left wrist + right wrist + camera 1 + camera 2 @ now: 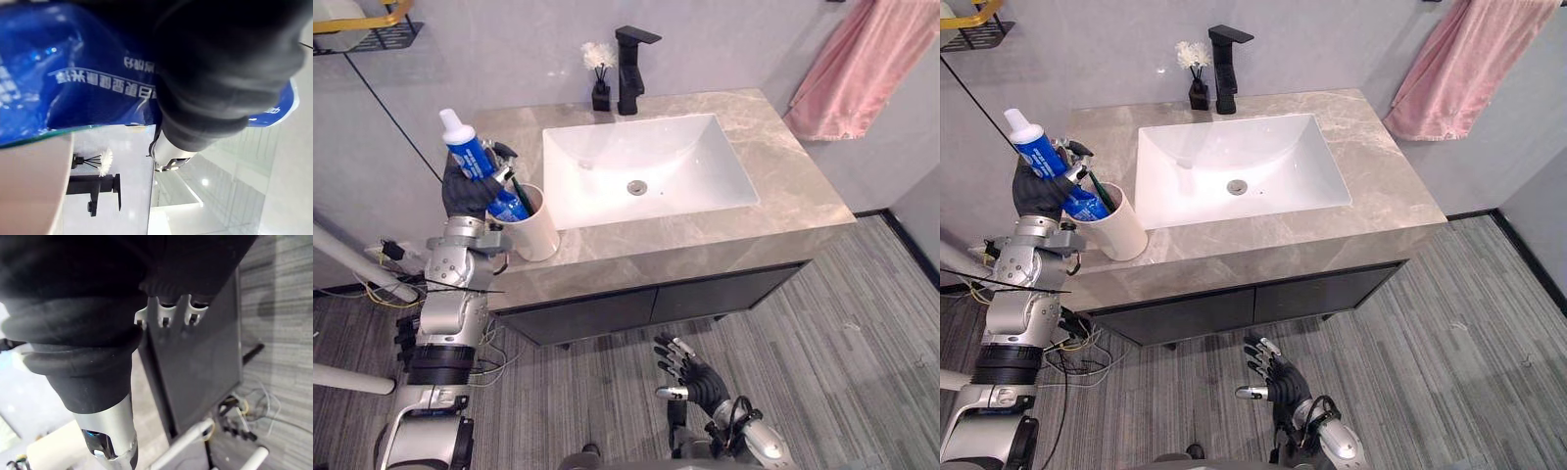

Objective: Organize washtable

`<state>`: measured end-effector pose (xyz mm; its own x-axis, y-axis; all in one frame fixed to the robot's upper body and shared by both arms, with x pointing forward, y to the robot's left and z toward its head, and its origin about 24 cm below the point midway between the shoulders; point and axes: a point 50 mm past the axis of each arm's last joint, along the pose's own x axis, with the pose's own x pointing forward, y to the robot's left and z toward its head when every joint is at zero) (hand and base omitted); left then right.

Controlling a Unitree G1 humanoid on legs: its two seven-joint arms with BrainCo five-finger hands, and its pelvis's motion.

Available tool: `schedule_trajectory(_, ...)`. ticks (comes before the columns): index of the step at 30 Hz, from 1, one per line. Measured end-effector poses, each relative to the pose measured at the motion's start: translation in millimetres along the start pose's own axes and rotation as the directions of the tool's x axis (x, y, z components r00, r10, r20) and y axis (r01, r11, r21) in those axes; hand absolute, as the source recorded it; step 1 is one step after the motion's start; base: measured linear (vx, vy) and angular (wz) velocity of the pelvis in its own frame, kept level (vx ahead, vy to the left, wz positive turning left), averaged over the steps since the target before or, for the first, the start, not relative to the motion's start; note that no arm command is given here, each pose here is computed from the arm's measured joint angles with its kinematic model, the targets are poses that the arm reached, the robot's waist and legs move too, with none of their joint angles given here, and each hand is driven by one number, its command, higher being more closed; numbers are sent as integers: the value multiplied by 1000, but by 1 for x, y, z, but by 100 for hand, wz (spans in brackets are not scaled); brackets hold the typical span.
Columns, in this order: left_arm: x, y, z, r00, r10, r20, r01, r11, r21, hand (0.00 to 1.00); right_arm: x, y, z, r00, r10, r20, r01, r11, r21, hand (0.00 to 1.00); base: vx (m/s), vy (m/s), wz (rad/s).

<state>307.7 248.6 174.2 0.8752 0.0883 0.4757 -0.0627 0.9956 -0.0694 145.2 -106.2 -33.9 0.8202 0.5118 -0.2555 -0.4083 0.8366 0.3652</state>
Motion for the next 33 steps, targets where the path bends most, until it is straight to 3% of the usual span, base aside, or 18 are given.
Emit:
schedule_trajectory(1, 0, 0, 0, 1000, 0, 0, 0, 1000, 0, 100, 0, 0, -1, 1000, 0, -2, 0, 1000, 1, 0, 0, 0, 0)
schedule_trajectory(2, 0, 0, 0, 1000, 0, 0, 0, 1000, 0, 0, -1, 0, -1, 1000, 0, -3, 0, 1000, 2, 0, 0, 0, 0)
schedule_trajectory(15, 10, -5, 11, 998, 16, 60, -19, 999, 39, 0, -1, 1, -1, 1000, -1, -6, 1, 1000, -9, 0, 0, 2, 0)
schedule_trajectory(33, 10, 12, 20, 987, 120, 109, -123, 992, 21, 0, -1, -1, -7, 999, -11, -30, 11, 1000, -5, 0, 0, 0, 0)
